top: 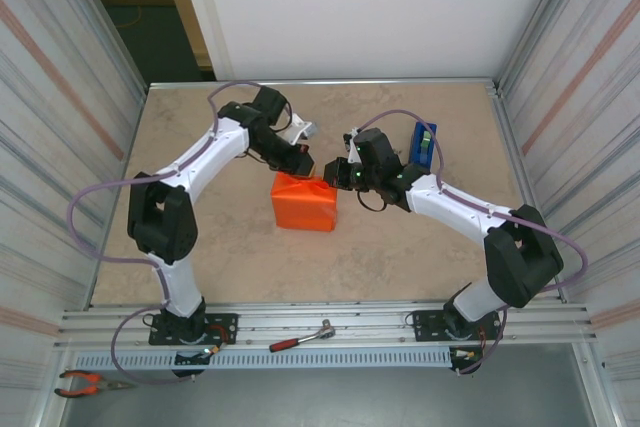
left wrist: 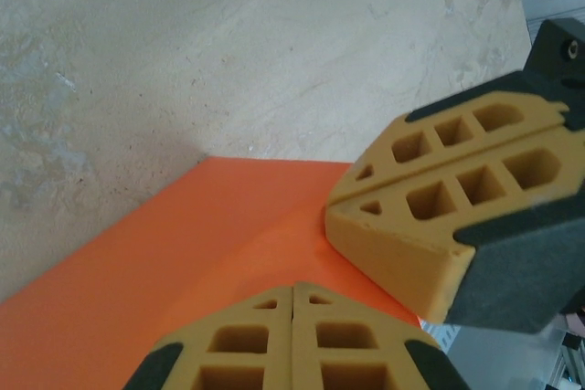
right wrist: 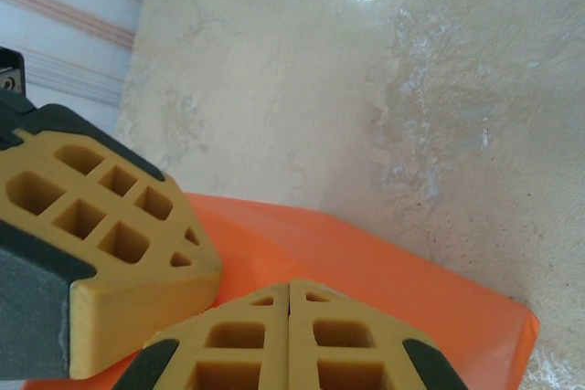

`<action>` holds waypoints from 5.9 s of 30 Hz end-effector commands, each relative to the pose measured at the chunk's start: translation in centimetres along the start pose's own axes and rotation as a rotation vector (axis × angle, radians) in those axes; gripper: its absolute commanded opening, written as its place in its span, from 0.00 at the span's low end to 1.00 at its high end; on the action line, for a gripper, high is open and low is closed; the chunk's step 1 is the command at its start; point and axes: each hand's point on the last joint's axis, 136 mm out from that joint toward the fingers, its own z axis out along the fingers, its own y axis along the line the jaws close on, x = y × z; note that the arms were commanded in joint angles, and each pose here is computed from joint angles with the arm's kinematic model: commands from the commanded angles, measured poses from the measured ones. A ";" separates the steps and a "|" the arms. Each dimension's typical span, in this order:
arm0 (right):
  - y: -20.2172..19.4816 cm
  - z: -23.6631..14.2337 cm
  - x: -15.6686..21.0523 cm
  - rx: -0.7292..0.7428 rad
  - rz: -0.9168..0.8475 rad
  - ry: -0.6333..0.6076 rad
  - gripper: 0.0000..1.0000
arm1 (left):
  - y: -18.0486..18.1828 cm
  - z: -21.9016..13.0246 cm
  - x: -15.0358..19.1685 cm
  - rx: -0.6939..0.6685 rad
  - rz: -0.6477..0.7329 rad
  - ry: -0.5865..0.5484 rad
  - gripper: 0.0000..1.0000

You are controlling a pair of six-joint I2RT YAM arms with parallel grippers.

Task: Wrap the gift box in paper
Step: Fold the wrapping paper for the gift box.

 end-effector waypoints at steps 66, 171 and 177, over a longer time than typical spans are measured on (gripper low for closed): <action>-3.6 0.8 7.3 0.216 -0.169 0.213 0.00 | -2.2 -7.2 0.1 0.051 0.025 -0.243 0.05; 5.4 -6.7 -2.3 -0.032 -0.056 -0.057 0.22 | 0.5 -1.4 6.8 -0.053 0.061 -0.062 0.00; -1.5 -11.6 -7.9 0.150 0.031 -0.269 0.68 | 0.9 -1.2 7.6 -0.071 0.058 -0.054 0.00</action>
